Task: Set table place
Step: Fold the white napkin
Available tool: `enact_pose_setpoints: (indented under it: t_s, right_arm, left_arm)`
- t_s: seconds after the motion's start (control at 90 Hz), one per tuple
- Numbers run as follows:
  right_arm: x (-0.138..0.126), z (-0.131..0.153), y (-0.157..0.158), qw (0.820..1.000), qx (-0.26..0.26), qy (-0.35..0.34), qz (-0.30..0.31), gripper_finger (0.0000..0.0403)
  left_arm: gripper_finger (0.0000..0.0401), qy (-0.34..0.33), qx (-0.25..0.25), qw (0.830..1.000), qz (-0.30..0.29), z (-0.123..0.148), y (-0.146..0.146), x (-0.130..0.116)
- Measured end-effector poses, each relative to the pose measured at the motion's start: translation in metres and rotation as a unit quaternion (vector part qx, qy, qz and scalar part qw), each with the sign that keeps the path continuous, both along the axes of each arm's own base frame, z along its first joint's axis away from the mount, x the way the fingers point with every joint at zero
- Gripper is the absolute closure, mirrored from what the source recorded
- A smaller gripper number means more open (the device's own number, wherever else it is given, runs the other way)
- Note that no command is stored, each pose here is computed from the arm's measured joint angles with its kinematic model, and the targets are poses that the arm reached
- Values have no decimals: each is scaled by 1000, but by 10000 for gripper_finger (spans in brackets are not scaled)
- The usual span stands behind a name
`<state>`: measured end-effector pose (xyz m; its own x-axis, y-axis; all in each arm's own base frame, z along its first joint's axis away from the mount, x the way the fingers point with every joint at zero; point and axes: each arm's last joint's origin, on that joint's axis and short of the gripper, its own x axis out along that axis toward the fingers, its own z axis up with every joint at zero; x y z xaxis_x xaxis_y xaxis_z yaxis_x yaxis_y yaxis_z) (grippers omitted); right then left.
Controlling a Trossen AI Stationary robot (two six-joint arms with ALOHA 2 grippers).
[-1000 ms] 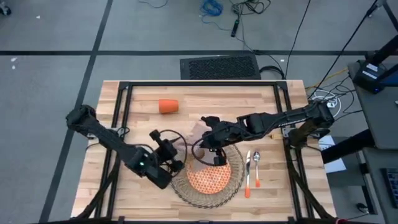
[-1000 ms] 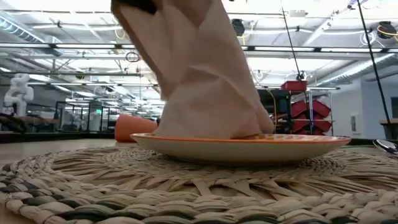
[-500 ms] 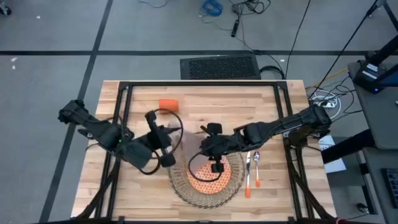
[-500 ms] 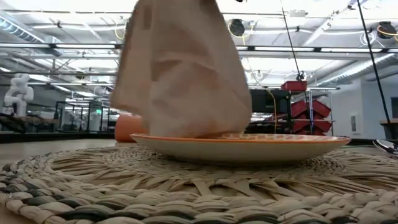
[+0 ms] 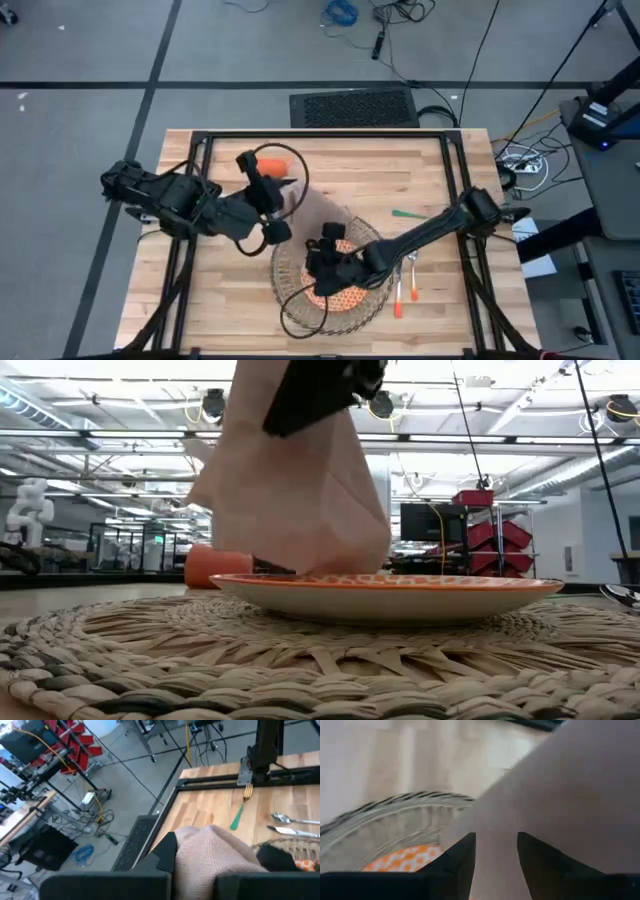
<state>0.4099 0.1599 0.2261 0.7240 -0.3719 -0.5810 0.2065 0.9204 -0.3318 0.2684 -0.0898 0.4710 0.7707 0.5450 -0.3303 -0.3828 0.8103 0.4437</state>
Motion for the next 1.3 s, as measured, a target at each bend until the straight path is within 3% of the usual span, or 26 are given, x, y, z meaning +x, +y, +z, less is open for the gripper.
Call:
enact_pose_setpoints:
  t_s: [0.311,0.611,0.878,1.0,1.189,1.3]
  right_arm:
    - [4,-21,5,1000,-12,26,6,268]
    - [-7,-37,21,1000,-11,10,22,268]
    - [-15,-75,18,993,50,-98,54,268]
    - [-26,-91,1,991,-37,-131,-13,268]
    - [-44,-100,8,976,-188,-106,7,269]
    - [-47,-99,13,961,-259,-93,-36,269]
  left_arm:
    - [401,-14,29,999,4,28,11,9]
    - [401,-61,24,998,3,59,18,-5]
    - [401,-80,18,997,-9,70,14,-14]
    - [401,-94,12,995,-13,75,12,-17]
    - [401,-121,4,993,-1,87,16,-27]
    - [401,-141,-2,990,5,92,16,-28]
